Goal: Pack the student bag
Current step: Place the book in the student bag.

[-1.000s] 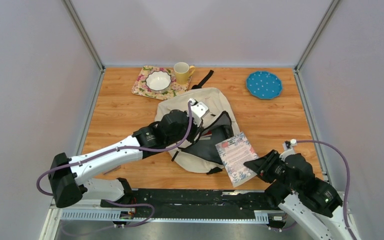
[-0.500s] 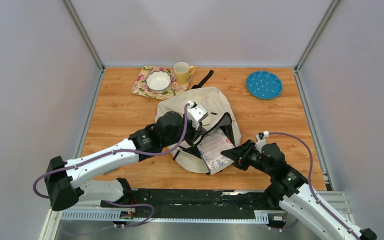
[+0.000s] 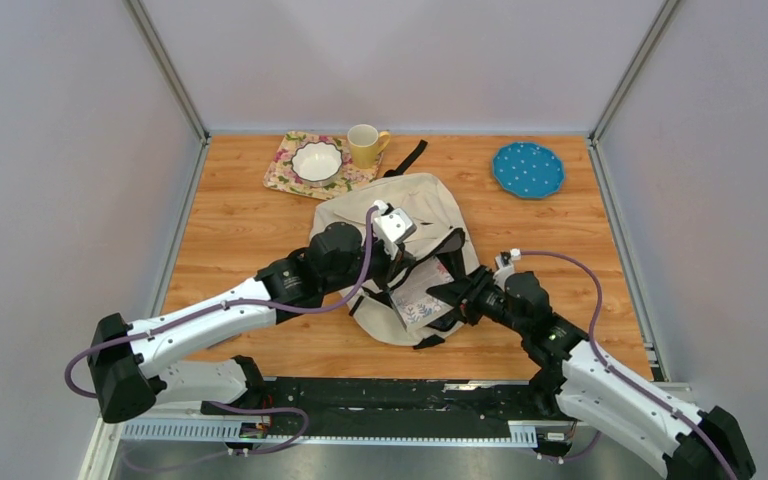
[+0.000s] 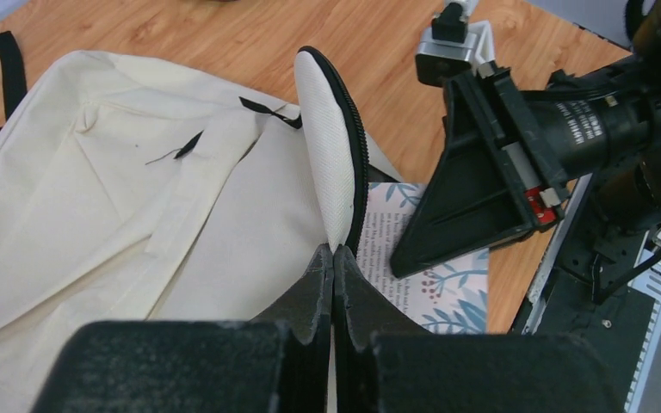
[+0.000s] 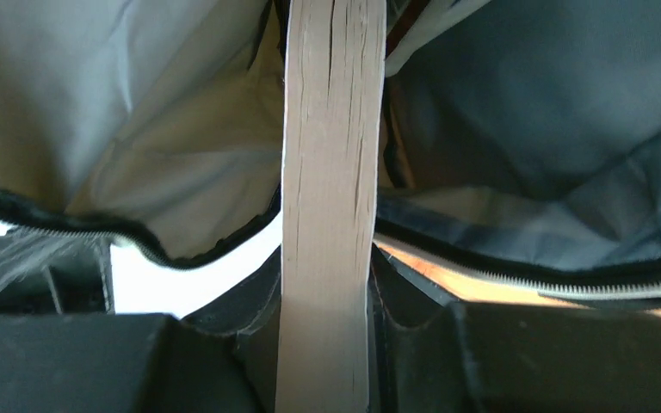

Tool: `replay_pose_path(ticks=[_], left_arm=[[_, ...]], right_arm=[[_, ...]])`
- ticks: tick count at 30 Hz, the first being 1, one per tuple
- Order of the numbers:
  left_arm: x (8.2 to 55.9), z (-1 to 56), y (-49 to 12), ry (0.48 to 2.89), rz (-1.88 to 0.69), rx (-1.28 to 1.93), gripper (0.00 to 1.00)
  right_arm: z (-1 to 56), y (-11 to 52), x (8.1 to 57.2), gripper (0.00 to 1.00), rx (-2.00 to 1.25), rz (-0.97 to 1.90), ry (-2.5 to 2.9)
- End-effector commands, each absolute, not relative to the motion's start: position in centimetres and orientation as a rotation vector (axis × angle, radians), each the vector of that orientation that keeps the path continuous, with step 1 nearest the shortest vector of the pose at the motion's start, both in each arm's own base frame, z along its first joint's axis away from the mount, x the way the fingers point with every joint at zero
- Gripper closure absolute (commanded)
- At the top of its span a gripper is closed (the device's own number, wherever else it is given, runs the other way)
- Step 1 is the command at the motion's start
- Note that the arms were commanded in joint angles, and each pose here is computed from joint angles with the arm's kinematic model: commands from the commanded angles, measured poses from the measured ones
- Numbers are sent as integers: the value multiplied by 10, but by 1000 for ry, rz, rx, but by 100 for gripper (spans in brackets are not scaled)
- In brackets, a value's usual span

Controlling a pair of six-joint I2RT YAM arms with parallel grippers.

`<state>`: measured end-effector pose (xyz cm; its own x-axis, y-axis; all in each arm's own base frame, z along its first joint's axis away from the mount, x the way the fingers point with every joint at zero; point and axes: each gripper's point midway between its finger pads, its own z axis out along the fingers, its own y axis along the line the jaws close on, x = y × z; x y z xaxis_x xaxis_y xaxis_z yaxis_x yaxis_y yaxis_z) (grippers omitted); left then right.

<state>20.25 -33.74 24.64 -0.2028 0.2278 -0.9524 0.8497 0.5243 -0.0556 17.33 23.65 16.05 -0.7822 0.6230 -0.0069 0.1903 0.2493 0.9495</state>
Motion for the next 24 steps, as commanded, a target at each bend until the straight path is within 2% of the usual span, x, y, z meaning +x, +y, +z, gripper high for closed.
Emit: replay_pose_path(ticks=[1, 3, 11, 14, 15, 17, 18, 21, 24], left_arm=[[195, 310, -344, 1507, -848, 863, 100], [194, 312, -341, 1498, -850, 857, 100], [190, 306, -339, 1508, -876, 837, 100], [193, 300, -338, 1528, -857, 832, 100], [194, 299, -337, 1534, -851, 827, 100], [194, 293, -332, 1561, -829, 830, 100], [194, 290, -331, 1571, -822, 826, 100], [195, 282, -325, 1579, -815, 804, 100], [194, 280, -325, 1578, -821, 797, 100]], right_arm=[[228, 244, 212, 100, 629, 1659, 1833], [245, 250, 226, 100, 592, 1637, 1800], [215, 290, 294, 99, 697, 1564, 1861], [177, 304, 304, 86, 727, 1518, 1981], [157, 302, 301, 69, 724, 1470, 2030], [128, 290, 293, 54, 714, 1353, 2106], [117, 284, 286, 39, 711, 1312, 2147], [93, 267, 264, 26, 699, 1245, 2209], [87, 259, 252, 22, 701, 1242, 2231]])
